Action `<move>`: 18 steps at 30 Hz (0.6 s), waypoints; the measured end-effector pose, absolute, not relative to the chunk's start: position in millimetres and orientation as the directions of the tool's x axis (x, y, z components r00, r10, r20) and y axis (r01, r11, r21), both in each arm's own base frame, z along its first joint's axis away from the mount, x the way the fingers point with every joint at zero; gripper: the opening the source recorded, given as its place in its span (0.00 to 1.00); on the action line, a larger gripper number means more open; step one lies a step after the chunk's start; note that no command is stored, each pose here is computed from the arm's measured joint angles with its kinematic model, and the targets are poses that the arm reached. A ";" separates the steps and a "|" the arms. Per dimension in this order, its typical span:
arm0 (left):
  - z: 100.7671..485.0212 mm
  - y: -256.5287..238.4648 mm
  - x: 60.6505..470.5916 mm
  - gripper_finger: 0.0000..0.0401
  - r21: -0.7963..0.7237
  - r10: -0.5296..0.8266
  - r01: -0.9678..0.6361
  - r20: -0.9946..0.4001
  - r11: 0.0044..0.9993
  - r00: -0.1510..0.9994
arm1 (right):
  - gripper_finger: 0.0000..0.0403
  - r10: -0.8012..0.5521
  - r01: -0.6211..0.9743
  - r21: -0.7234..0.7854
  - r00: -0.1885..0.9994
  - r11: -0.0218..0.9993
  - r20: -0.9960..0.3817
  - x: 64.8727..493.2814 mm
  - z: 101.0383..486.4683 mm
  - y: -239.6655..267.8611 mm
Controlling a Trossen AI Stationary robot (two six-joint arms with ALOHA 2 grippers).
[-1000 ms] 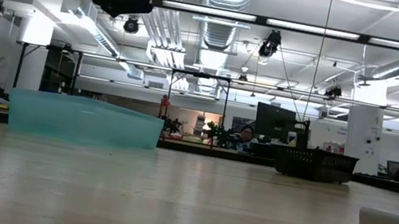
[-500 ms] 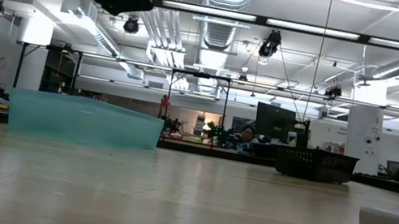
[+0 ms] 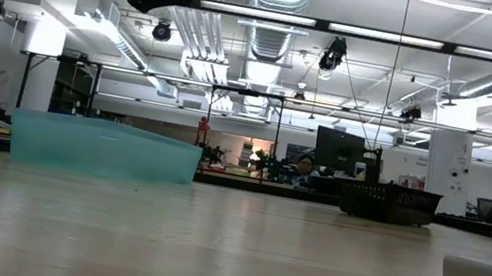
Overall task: Pick and place items into bin
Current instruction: Put the top white card reader box into the bottom black bin
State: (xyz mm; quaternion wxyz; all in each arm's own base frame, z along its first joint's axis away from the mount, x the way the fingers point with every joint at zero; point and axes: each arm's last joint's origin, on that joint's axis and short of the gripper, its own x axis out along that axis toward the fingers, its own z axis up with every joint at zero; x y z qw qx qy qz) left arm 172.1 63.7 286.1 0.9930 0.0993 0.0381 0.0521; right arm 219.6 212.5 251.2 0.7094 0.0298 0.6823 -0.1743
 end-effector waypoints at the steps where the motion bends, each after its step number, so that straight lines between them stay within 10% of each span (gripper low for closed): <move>1: 286.8 63.7 172.1 0.52 0.203 0.111 -0.097 -0.058 0.974 0.992 | 0.02 -0.221 0.207 -0.211 0.024 0.955 -0.975 220.1 251.3 212.2; 18: 289.1 63.7 172.2 0.52 0.210 0.112 -0.102 -0.035 0.972 0.993 | 0.02 -0.122 -0.499 -0.076 -0.060 0.863 -0.991 191.7 254.1 235.4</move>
